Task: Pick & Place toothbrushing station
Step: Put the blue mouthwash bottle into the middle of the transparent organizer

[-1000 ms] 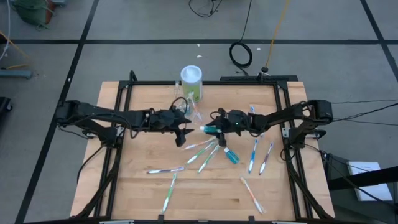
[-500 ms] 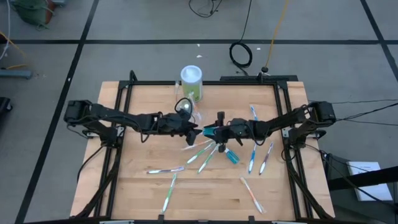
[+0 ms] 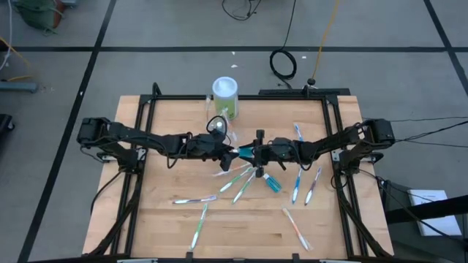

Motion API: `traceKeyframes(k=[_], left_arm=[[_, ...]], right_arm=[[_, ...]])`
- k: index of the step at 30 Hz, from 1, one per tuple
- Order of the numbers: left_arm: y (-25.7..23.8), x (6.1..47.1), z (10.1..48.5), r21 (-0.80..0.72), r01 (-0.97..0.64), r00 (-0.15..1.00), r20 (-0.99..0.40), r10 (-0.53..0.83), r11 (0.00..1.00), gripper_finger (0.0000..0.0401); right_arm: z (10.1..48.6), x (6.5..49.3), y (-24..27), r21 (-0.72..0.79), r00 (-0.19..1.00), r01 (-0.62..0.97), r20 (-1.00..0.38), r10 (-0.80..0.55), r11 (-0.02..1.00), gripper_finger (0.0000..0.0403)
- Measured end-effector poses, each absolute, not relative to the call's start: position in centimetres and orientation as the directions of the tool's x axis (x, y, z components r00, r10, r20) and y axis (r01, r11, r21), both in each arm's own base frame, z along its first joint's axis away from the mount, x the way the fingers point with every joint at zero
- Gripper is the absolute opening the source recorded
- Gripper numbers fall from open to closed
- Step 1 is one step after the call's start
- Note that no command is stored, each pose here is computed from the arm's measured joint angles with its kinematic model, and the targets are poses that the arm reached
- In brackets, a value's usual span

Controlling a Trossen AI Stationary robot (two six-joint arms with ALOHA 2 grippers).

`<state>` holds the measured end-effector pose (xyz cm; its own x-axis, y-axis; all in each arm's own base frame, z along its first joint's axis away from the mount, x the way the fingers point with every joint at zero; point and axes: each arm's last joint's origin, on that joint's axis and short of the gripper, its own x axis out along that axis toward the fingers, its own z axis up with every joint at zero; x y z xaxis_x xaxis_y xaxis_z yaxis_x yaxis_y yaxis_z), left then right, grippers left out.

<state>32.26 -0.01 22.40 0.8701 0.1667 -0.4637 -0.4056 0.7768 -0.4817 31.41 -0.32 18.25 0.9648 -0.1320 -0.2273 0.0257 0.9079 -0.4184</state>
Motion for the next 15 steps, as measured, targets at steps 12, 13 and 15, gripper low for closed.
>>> traceKeyframes(k=[12, 13, 15], left_arm=[[-0.02, 32.30, 22.48, -0.497, -0.405, 0.874, -0.456, 0.165, 0.767, 0.0108], [-0.03, 32.30, 22.49, -0.499, -0.404, 0.875, -0.456, 0.164, 0.767, 0.0101], [-0.05, 32.30, 22.50, -0.506, -0.398, 0.876, -0.457, 0.154, 0.765, 0.0093]], right_arm=[[18.24, 31.41, -0.32, -0.418, 0.965, 0.025, -0.228, -0.132, 0.908, 0.0167], [18.23, 31.41, -0.32, -0.417, 0.964, 0.025, -0.229, -0.132, 0.909, 0.0167], [18.22, 31.40, -0.32, -0.409, 0.964, 0.027, -0.230, -0.132, 0.912, 0.0167]])
